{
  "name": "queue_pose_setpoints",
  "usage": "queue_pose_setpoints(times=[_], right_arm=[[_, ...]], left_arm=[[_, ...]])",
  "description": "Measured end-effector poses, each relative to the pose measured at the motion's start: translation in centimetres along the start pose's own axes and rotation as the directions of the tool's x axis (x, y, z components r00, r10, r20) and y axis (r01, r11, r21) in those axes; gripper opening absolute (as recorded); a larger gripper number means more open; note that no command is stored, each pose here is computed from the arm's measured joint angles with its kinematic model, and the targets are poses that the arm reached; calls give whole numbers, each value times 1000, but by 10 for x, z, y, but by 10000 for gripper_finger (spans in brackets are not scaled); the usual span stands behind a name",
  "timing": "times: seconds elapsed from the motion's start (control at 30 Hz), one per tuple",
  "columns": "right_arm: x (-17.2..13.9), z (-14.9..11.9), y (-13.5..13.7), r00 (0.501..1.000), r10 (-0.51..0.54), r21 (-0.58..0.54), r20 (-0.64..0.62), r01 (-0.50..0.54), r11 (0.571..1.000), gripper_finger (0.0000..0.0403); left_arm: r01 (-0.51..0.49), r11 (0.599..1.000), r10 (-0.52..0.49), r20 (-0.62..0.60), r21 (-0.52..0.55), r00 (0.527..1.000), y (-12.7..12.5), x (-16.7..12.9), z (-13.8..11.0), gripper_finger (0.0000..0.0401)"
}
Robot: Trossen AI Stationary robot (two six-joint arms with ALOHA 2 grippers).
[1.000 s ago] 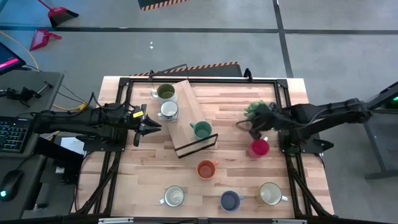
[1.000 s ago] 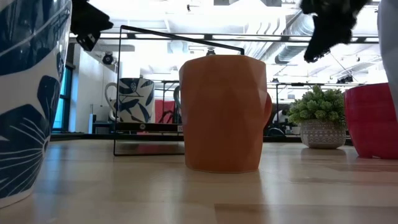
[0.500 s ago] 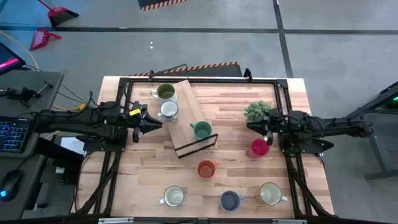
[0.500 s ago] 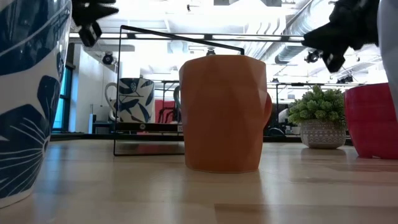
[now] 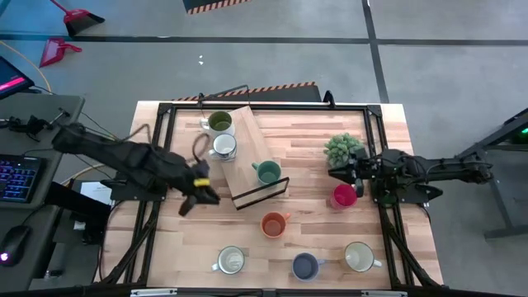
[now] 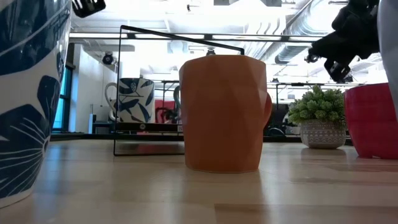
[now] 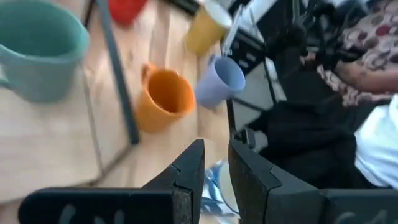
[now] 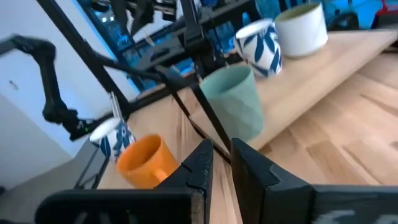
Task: Place coffee mugs
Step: Put the blue mug on the shelf
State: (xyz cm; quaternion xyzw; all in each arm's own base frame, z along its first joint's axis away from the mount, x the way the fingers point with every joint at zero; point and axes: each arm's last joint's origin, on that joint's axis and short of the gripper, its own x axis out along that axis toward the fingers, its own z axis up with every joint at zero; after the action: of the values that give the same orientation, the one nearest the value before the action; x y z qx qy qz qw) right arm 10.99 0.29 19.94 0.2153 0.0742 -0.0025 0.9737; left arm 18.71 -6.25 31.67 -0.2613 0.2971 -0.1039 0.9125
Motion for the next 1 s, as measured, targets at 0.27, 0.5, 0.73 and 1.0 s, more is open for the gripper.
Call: queue_pose_setpoints(times=[0.27,0.5,0.73,1.0], right_arm=[[0,-5,-1,998,14,1,-65,-14,1000,39],[0,-8,-2,995,12,3,-104,-11,1000,39],[-1,-15,-5,985,-19,-52,-170,10,999,39],[-2,-19,-7,977,-38,-46,-212,29,999,39]], left_arm=[[34,966,-77,-159,-256,984,-28,37,-3,67],[-59,853,-149,-350,-518,925,-40,63,-26,127],[-197,787,-100,-437,-585,894,-40,89,-42,164],[-207,772,-120,-458,-601,881,-34,115,-46,164]])
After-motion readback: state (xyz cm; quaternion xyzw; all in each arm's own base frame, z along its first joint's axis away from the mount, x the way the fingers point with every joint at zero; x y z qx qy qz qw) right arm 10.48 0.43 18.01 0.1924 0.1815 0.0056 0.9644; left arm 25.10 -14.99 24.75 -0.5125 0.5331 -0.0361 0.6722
